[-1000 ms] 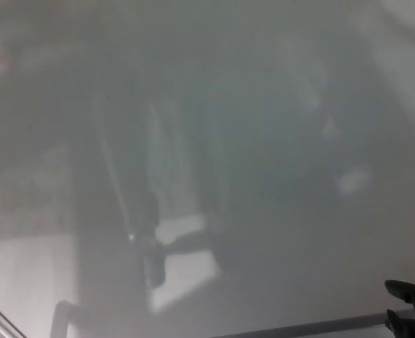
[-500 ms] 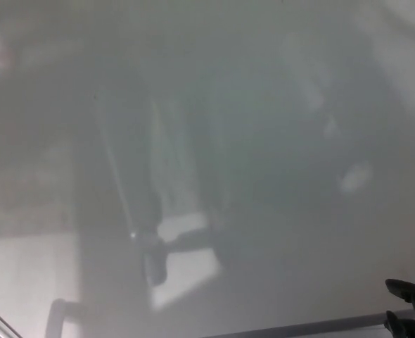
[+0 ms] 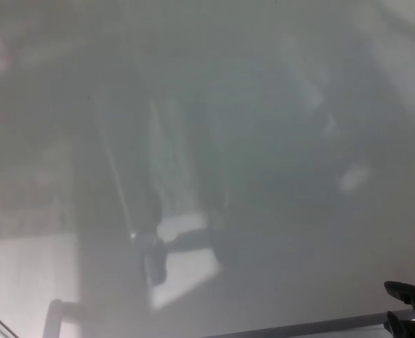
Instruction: A white board is being place on the right hand side and parallel to the robot and the robot uses its left hand to grab on the leftside of the whiteboard and drag the whiteboard from the right hand side to the left hand side
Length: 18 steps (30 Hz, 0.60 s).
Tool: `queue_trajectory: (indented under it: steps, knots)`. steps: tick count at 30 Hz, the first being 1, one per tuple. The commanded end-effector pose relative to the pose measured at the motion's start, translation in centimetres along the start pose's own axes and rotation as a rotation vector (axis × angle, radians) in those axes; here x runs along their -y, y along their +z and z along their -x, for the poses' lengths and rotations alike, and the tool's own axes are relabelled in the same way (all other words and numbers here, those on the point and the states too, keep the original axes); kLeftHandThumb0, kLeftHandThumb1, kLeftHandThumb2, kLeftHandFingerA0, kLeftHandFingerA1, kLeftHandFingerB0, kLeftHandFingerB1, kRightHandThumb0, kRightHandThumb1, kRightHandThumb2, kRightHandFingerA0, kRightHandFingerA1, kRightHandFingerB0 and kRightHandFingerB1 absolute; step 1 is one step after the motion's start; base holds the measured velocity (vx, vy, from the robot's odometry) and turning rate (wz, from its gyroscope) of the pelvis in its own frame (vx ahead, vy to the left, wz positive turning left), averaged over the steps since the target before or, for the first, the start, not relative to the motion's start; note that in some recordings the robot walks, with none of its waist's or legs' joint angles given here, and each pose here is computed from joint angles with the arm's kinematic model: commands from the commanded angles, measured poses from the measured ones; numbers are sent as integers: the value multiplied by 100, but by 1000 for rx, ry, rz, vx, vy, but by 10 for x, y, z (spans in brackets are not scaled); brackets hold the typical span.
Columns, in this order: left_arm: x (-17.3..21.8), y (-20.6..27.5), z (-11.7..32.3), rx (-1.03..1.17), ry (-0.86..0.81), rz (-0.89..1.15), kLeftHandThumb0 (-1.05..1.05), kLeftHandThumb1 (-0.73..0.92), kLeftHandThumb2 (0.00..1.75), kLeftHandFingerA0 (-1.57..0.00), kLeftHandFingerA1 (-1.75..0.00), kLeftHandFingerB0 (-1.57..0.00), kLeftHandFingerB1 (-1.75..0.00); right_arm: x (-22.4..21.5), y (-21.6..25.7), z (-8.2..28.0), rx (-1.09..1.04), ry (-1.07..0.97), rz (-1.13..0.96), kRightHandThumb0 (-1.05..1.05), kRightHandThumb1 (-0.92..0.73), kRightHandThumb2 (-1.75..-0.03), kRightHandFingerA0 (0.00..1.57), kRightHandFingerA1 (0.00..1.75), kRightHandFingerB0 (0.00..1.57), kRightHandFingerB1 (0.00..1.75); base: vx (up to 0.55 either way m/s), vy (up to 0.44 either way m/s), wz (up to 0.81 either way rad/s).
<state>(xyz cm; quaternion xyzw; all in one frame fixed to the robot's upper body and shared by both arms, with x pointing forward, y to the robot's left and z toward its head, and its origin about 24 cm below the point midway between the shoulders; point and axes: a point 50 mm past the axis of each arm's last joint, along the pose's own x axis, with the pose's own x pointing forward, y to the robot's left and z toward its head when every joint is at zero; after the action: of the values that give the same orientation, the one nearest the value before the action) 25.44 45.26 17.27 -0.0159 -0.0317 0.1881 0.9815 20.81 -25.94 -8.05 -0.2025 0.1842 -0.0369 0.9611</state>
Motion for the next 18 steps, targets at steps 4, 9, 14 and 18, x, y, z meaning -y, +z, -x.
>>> queue_trajectory:
  steps: [4, 9, 14, 18]
  knots:
    - [-8, 25, 7, 114, -16, -119, -77, 47, 83, 0, 0, -7, -20, 6, -5, 5, -10, -18, -3, -54, -79, -64, 62, 51, 40, 42, 0, 0, 0]
    - [-6, 18, 12, 91, -65, -199, -100, 60, 93, 0, 0, 0, 0, 7, -6, 6, -6, -20, -18, -45, -62, -104, 57, 67, 27, 53, 0, 0, 0]
    - [-10, 2, 16, 94, -8, -94, -103, 78, 111, 0, -4, 0, 0, 7, -12, 11, -28, -23, -11, -46, -62, -104, 58, 68, 27, 53, 0, 0, 0]
    - [-17, -17, 27, 81, 23, -55, -99, 79, 119, 0, -7, 0, -7, 7, -20, 17, -53, -20, -4, -45, -61, -104, 60, 68, 27, 53, 0, 0, 0]
